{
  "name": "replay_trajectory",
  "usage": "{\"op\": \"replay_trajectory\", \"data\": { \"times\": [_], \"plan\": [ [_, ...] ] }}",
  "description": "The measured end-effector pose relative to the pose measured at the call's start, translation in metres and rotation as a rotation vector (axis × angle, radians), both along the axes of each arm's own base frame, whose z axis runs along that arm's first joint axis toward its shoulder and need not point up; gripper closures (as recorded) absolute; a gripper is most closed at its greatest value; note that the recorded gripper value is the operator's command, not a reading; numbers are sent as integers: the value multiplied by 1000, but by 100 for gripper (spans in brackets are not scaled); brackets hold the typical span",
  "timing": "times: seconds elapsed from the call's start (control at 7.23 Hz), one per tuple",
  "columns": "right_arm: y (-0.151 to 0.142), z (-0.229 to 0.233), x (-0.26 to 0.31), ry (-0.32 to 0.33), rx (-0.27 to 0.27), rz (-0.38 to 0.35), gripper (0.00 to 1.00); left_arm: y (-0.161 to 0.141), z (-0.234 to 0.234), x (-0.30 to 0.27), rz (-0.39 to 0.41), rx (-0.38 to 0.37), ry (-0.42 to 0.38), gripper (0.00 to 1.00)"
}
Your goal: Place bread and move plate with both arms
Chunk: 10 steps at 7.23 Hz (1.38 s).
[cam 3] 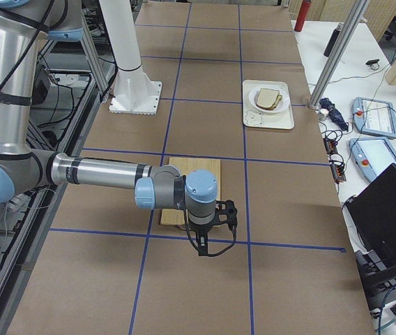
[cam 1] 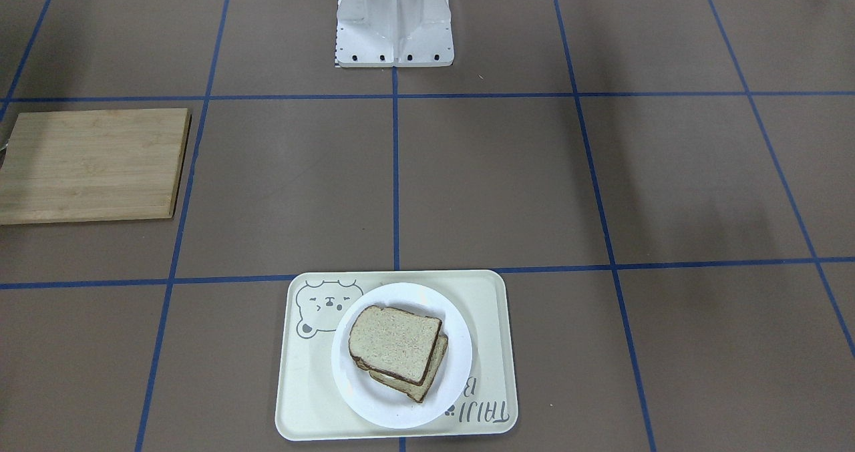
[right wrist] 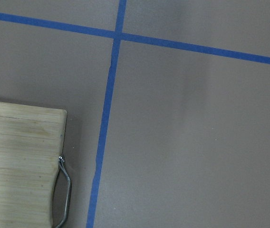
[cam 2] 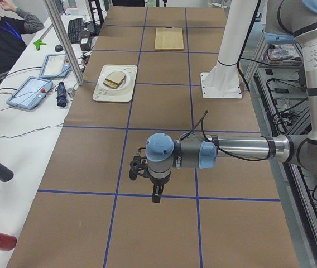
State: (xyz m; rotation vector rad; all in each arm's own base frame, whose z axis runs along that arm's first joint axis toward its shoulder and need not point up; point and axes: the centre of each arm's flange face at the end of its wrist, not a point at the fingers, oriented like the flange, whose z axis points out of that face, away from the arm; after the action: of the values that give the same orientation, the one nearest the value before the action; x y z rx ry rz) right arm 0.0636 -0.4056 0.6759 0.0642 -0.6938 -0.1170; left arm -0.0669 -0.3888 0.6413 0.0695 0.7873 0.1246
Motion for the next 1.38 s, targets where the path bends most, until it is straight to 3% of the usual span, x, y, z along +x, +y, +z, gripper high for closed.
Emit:
{"op": "replay_trajectory", "data": {
  "times": [1.38],
  "plan": [
    [4,4,0,-5,-16,3,0,3,1,0,-2,-4,0,1]
  ]
}}
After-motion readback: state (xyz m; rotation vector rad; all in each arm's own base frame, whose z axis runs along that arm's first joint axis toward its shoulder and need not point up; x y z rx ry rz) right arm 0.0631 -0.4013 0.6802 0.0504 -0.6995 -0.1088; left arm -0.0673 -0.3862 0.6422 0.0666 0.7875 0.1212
